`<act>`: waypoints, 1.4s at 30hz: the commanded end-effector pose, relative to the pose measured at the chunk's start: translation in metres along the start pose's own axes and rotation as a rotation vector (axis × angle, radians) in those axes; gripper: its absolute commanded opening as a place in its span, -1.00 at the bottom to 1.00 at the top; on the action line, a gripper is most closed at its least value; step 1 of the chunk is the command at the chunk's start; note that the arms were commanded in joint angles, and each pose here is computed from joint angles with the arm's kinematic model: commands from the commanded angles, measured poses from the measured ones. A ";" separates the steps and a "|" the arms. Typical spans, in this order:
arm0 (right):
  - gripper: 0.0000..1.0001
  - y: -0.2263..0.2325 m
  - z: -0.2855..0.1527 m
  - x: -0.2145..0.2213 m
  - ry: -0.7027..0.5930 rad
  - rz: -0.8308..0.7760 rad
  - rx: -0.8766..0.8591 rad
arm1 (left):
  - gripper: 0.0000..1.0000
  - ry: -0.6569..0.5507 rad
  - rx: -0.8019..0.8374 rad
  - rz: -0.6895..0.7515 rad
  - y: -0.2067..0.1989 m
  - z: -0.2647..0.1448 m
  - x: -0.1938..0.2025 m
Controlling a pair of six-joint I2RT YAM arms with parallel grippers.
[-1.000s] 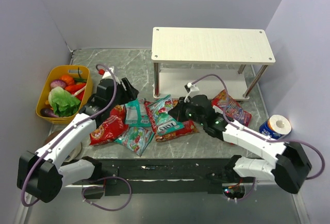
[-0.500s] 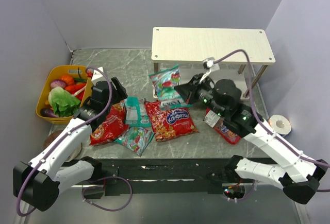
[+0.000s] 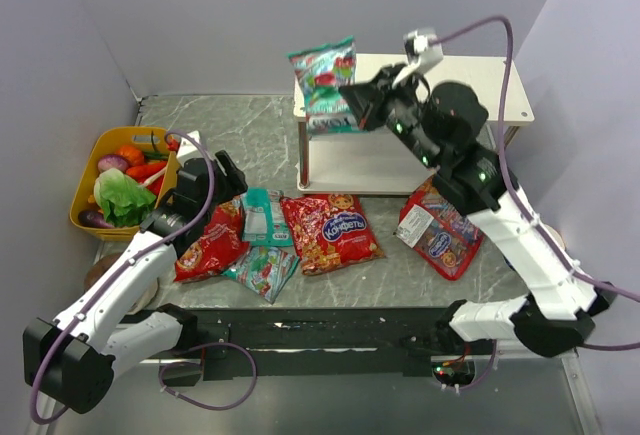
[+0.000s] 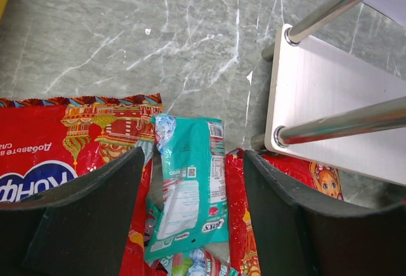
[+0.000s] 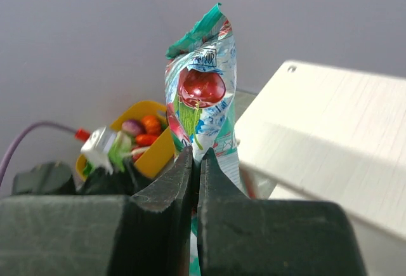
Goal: Place and organize the candy bags onto the shelf
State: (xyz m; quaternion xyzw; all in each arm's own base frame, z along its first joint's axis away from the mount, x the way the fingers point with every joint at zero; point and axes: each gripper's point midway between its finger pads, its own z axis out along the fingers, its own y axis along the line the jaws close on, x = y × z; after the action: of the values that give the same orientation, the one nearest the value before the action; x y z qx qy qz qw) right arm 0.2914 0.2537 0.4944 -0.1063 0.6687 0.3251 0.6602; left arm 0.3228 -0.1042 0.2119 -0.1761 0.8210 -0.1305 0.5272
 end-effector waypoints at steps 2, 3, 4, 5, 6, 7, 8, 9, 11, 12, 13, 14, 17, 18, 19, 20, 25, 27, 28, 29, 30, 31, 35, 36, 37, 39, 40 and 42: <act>-1.00 -0.023 0.030 -0.043 -0.087 0.028 0.018 | 0.40 0.024 0.052 -0.010 -0.009 -0.004 0.003; -1.00 -0.023 0.034 -0.043 -0.081 0.046 -0.003 | 0.40 0.033 0.055 -0.007 -0.010 -0.004 0.005; -1.00 -0.035 0.038 -0.051 -0.097 0.076 0.015 | 0.41 0.040 0.054 -0.002 -0.011 -0.002 0.006; -1.00 -0.042 0.050 -0.043 -0.077 0.097 0.017 | 0.40 0.042 0.056 -0.004 -0.011 -0.002 0.005; -1.00 -0.051 0.055 -0.042 -0.069 0.118 0.025 | 0.40 0.053 0.054 -0.001 -0.011 -0.001 0.007; -1.00 -0.049 0.058 -0.043 -0.058 0.163 -0.006 | 0.40 0.058 0.052 0.000 -0.012 0.000 0.009; -1.00 -0.065 0.070 -0.034 -0.033 0.183 0.012 | 0.40 0.060 0.052 -0.003 -0.012 0.000 0.009; -1.00 -0.071 0.074 -0.029 -0.010 0.205 0.013 | 0.40 0.065 0.053 -0.002 -0.012 0.001 0.010; -1.00 -0.084 0.086 -0.017 0.043 0.259 0.014 | 0.40 0.068 0.058 -0.007 -0.013 0.001 0.011; -1.00 -0.087 0.089 -0.007 0.084 0.276 0.014 | 0.41 0.069 0.061 -0.007 -0.014 0.001 0.011; -1.00 -0.090 0.095 0.001 0.118 0.297 0.006 | 0.40 0.069 0.061 -0.010 -0.014 0.001 0.011; -1.00 -0.092 0.097 0.006 0.139 0.312 0.006 | 0.41 0.067 0.061 -0.013 -0.014 0.001 0.011; -0.85 -0.105 0.104 0.024 0.192 0.342 0.023 | 0.41 0.066 0.054 -0.012 -0.013 0.002 0.011; -0.80 -0.109 0.105 0.029 0.201 0.348 0.035 | 0.41 0.067 0.053 -0.009 -0.013 0.002 0.011; -0.77 -0.114 0.108 0.035 0.220 0.358 0.043 | 0.41 0.068 0.045 -0.006 -0.011 0.003 0.011; -0.74 -0.115 0.109 0.040 0.240 0.367 0.041 | 0.42 0.066 0.045 -0.005 -0.011 0.003 0.010; -0.63 -0.133 0.109 0.048 0.264 0.380 0.083 | 0.43 0.057 0.033 0.005 -0.009 0.003 0.008; -0.63 -0.136 0.108 0.048 0.269 0.389 0.080 | 0.43 0.056 0.029 0.008 -0.008 0.003 0.008; -0.63 -0.141 0.109 0.049 0.272 0.390 0.083 | 0.43 0.054 0.032 0.006 -0.009 0.003 0.008; -0.64 -0.143 0.108 0.049 0.280 0.392 0.080 | 0.43 0.054 0.029 0.006 -0.008 0.003 0.008; -0.63 -0.140 0.108 0.045 0.284 0.389 0.057 | 0.44 0.056 0.027 0.007 -0.008 0.004 0.009; -0.64 -0.145 0.111 0.049 0.296 0.390 0.059 | 0.44 0.057 0.026 0.008 -0.008 0.004 0.009; -0.51 -0.145 0.114 0.051 0.332 0.374 0.039 | 0.44 0.058 0.022 0.007 -0.008 0.006 0.010; -0.40 -0.144 0.114 0.051 0.335 0.370 0.036 | 0.44 0.060 0.020 0.007 -0.007 0.006 0.010; -0.32 -0.144 0.114 0.050 0.334 0.368 0.032 | 0.44 0.060 0.022 0.006 -0.008 0.006 0.010; -0.04 -0.143 0.112 0.049 0.323 0.367 0.032 | 0.46 0.060 0.017 0.007 -0.007 0.006 0.010; 0.08 -0.145 0.111 0.048 0.317 0.366 0.044 | 0.47 0.061 0.014 0.008 -0.006 0.006 0.010; 0.35 -0.144 0.105 0.044 0.304 0.364 0.061 | 0.50 0.056 0.010 0.006 -0.006 0.006 0.008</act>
State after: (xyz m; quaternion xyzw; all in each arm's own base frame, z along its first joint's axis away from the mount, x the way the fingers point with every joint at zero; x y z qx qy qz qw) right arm 0.4676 0.2216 0.3937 -0.0004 0.7942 0.3975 0.4597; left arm 0.3194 -0.1157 0.1890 -0.1568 0.8480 -0.1376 0.4873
